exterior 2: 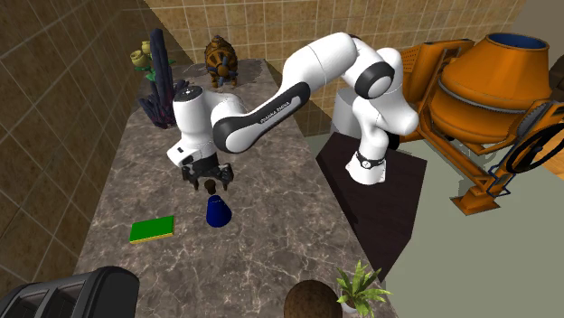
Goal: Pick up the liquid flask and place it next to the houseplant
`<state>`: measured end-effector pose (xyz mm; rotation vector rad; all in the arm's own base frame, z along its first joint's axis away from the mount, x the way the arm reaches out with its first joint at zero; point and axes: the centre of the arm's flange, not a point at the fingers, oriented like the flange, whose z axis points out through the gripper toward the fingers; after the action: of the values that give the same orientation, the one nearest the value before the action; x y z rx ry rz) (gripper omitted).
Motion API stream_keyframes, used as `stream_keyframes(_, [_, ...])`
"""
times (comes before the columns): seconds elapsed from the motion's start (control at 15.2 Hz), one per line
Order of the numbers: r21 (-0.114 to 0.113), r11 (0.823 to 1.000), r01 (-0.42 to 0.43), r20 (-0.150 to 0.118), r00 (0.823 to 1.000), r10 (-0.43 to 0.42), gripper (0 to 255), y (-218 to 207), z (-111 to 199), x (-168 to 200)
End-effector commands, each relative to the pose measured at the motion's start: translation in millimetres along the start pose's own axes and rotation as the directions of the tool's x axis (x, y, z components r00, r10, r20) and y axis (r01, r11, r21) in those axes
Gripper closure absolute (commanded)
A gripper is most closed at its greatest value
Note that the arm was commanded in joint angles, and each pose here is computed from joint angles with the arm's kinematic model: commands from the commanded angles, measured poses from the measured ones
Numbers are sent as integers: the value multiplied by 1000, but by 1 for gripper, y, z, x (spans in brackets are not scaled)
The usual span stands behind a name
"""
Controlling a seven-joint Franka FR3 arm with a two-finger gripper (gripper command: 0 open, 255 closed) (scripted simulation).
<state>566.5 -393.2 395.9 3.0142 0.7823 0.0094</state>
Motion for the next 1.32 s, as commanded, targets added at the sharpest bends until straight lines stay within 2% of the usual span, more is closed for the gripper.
stream_keyframes(0.0, [-1,1000,0,0,1000,0,0,0,3,1])
stream_keyframes(0.4, [-1,1000,0,0,1000,0,0,0,3,1])
stream_keyframes(0.46, [-1,1000,0,0,1000,0,255,0,3,1])
stream_keyframes(1.06, [-1,1000,0,0,1000,0,255,0,3,1])
stream_keyframes(1.25, [-1,1000,0,0,1000,0,255,0,-13,1])
